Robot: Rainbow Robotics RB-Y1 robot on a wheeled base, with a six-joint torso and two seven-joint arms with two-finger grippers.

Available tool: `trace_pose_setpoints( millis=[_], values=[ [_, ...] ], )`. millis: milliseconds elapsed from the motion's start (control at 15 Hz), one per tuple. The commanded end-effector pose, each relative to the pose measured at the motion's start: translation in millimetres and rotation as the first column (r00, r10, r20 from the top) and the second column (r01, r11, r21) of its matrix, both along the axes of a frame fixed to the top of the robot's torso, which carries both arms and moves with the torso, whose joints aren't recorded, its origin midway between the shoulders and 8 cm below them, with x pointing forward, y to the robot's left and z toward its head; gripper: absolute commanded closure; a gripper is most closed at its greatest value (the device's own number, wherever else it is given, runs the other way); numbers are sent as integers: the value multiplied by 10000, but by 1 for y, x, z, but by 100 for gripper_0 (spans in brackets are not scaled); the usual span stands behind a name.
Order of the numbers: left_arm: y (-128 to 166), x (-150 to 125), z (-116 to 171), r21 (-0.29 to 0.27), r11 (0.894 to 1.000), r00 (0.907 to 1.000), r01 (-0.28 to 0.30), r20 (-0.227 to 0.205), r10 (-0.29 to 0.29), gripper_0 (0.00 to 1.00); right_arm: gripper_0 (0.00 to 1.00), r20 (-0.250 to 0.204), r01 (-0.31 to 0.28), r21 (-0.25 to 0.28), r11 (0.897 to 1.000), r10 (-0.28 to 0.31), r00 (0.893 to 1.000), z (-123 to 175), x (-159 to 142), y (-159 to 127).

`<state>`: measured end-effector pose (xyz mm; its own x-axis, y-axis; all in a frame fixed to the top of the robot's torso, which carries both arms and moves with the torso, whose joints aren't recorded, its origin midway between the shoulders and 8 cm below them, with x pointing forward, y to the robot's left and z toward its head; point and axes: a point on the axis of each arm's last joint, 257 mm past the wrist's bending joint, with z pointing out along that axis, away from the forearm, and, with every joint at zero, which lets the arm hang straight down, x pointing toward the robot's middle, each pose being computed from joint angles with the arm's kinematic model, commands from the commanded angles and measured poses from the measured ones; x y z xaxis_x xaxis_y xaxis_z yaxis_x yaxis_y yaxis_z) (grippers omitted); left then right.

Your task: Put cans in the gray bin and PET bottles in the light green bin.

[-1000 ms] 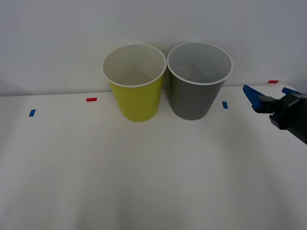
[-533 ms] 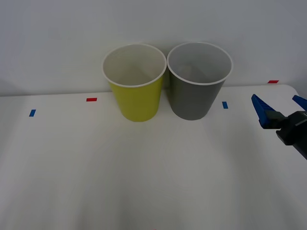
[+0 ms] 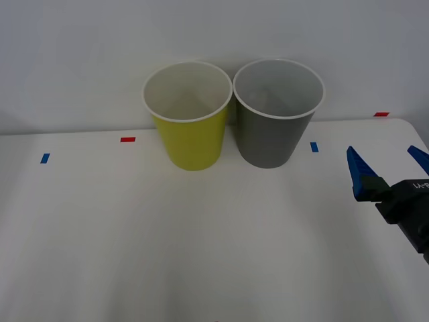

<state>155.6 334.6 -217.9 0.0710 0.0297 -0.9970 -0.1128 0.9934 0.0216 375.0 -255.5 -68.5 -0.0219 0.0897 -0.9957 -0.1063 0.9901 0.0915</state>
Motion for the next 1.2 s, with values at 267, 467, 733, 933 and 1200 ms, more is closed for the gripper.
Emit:
trace_pose_setpoints(
  millis=[267, 467, 733, 933, 1200],
  values=[
    [0, 0, 0, 0, 10000, 10000, 0, 0, 0, 0, 0, 1723, -865, -387, 9955, 920, 9807, -3, -27, 20],
    [0, 0, 0, 0, 10000, 10000, 0, 0, 0, 0, 0, 1254, -501, -1014, 9936, 627, 9901, -36, -45, 9],
    [0, 0, 0, 0, 10000, 10000, 0, 0, 0, 0, 0, 1654, 138, -442, 9989, -63, 9862, -73, -54, 1],
    [0, 0, 0, 0, 10000, 10000, 0, 0, 0, 0, 0, 1714, 46, -619, 9981, 61, 9852, -82, -70, -4],
    [0, 0, 0, 0, 10000, 10000, 0, 0, 0, 0, 0, 1636, -97, -702, 9975, 211, 9863, -99, -106, -14]
  ],
)
